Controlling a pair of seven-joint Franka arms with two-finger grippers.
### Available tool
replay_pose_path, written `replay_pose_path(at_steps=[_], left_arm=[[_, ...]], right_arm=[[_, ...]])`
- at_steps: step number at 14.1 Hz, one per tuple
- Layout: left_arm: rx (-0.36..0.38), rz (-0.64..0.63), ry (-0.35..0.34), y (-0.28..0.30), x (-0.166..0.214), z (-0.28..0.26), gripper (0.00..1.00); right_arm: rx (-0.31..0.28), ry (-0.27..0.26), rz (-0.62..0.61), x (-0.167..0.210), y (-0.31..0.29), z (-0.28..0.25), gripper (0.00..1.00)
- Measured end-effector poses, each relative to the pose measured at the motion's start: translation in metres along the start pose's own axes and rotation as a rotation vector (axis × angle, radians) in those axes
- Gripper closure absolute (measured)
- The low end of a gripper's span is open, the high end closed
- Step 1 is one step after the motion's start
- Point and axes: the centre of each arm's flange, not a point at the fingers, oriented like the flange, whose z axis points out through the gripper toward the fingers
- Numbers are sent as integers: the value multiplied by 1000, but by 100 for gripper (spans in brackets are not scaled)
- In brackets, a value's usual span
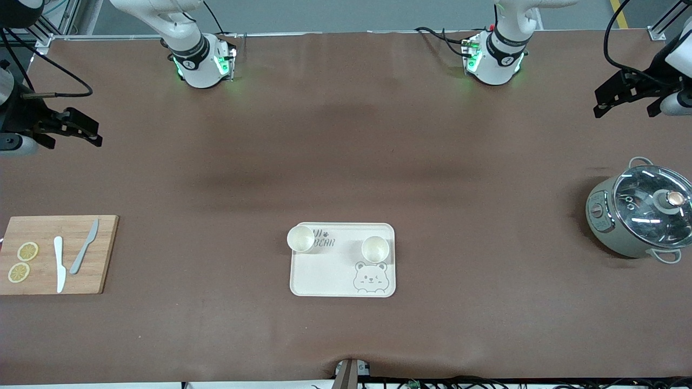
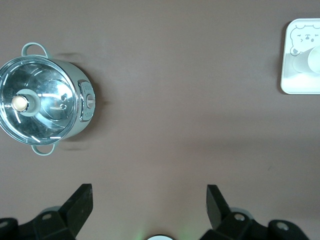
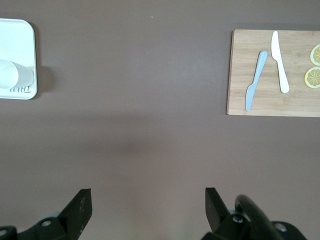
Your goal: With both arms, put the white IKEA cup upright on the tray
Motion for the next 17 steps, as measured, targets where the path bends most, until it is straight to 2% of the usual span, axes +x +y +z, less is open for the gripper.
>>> replay_pose_path(at_steps=[11, 17], left_arm=[[0, -7, -19, -4, 6, 9, 0], [-1, -8, -3, -4, 7, 2, 0]], right_arm=[[1, 5, 23, 0, 13, -2, 0], [1, -4, 29, -1, 15, 0, 0]])
